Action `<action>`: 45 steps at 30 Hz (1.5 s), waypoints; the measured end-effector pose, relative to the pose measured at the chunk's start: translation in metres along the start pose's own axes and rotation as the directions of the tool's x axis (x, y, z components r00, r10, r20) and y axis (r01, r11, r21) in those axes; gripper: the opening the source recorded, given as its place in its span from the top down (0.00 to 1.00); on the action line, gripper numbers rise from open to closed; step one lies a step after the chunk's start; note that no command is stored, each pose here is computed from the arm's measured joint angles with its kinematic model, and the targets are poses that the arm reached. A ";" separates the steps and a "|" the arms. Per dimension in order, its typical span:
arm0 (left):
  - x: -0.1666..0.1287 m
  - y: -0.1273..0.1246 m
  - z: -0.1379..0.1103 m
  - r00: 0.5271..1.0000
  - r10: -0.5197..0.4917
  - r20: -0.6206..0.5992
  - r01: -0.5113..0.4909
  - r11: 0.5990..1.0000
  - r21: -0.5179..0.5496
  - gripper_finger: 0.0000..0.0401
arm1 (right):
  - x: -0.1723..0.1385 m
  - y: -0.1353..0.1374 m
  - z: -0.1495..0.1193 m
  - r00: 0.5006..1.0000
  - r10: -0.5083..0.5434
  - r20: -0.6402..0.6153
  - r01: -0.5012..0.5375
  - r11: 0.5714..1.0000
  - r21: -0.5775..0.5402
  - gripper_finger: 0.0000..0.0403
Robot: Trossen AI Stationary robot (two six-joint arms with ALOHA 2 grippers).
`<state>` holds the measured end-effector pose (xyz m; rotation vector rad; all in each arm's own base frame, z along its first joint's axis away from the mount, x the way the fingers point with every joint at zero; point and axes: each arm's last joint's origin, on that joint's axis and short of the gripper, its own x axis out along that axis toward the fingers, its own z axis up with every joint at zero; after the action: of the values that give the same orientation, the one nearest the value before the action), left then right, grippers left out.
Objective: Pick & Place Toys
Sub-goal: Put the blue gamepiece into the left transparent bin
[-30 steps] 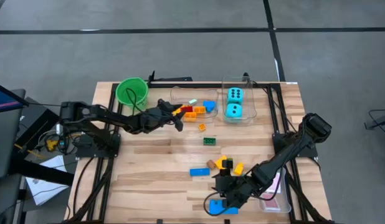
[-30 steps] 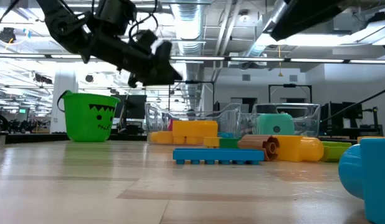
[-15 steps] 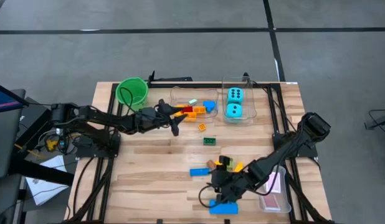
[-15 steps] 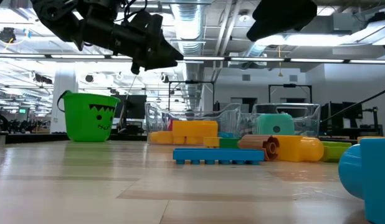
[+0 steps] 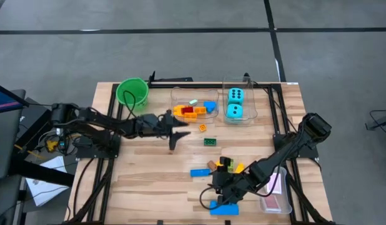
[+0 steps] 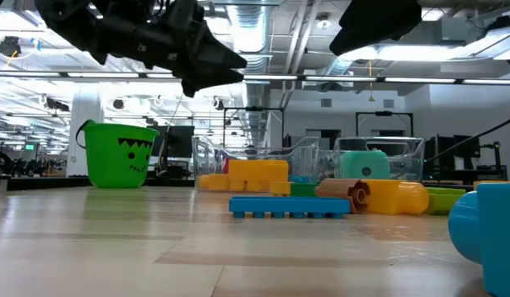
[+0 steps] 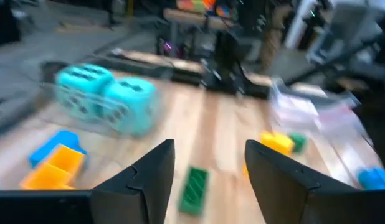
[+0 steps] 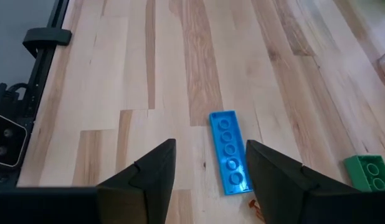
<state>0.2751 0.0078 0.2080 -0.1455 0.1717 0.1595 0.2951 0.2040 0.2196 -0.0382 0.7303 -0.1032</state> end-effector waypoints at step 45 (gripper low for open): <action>0.036 -0.114 -0.124 0.969 -0.203 -0.140 0.218 0.971 0.101 0.20 | -0.013 0.012 -0.019 0.996 0.003 -0.087 -0.006 1.000 -0.029 0.54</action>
<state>0.3097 -0.1177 0.0960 -0.0576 0.2921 -0.0723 0.2740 0.2174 0.2130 -0.0604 0.8192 -0.0904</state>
